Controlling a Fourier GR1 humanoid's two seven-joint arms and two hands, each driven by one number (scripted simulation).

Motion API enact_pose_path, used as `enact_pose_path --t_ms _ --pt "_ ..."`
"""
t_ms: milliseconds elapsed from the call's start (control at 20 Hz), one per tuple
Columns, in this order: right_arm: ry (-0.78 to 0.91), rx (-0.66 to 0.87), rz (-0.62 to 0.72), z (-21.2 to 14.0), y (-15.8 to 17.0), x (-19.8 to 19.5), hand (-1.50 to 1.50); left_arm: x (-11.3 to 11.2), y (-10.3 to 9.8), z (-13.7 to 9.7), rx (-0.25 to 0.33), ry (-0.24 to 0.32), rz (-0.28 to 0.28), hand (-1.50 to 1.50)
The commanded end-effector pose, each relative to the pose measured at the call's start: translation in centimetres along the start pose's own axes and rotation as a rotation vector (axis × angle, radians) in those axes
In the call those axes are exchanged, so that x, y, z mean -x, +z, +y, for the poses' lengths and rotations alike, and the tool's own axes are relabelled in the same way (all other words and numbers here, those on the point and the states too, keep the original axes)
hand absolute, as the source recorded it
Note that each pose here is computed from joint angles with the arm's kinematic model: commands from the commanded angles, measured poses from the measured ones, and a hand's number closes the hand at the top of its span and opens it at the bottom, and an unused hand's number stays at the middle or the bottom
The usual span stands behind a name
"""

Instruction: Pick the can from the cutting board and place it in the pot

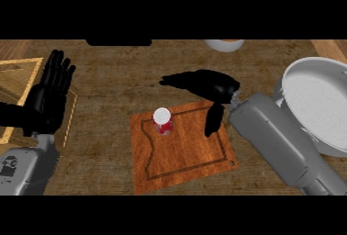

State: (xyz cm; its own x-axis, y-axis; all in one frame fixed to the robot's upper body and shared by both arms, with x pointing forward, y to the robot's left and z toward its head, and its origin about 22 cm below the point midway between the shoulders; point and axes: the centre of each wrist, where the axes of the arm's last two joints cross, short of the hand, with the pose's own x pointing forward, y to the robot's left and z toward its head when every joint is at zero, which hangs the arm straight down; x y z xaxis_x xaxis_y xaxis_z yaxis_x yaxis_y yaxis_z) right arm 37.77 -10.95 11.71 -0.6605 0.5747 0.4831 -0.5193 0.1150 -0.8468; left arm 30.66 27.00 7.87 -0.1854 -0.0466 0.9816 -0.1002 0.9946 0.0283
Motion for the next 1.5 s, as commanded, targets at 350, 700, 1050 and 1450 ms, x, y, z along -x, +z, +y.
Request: enact_pose_path --t_ms 350,700,1050,1450 --pt "0.006 -0.020 -0.034 5.0 -0.4 -0.6 -1.50 1.1 0.5 0.3 -0.024 -0.013 -0.013 0.00" --pt "0.038 0.010 -0.021 5.3 -3.1 -1.8 -1.50 0.2 -1.6 -1.8 -0.005 0.008 0.006 0.00" --pt "0.077 -0.020 0.065 8.3 -4.9 -1.0 -1.50 -0.2 1.0 -0.6 0.000 -0.008 -0.009 0.00" --pt "0.054 -0.014 0.055 10.8 -5.7 1.5 -1.50 -0.9 -0.9 -1.2 0.025 0.004 -0.011 0.00"
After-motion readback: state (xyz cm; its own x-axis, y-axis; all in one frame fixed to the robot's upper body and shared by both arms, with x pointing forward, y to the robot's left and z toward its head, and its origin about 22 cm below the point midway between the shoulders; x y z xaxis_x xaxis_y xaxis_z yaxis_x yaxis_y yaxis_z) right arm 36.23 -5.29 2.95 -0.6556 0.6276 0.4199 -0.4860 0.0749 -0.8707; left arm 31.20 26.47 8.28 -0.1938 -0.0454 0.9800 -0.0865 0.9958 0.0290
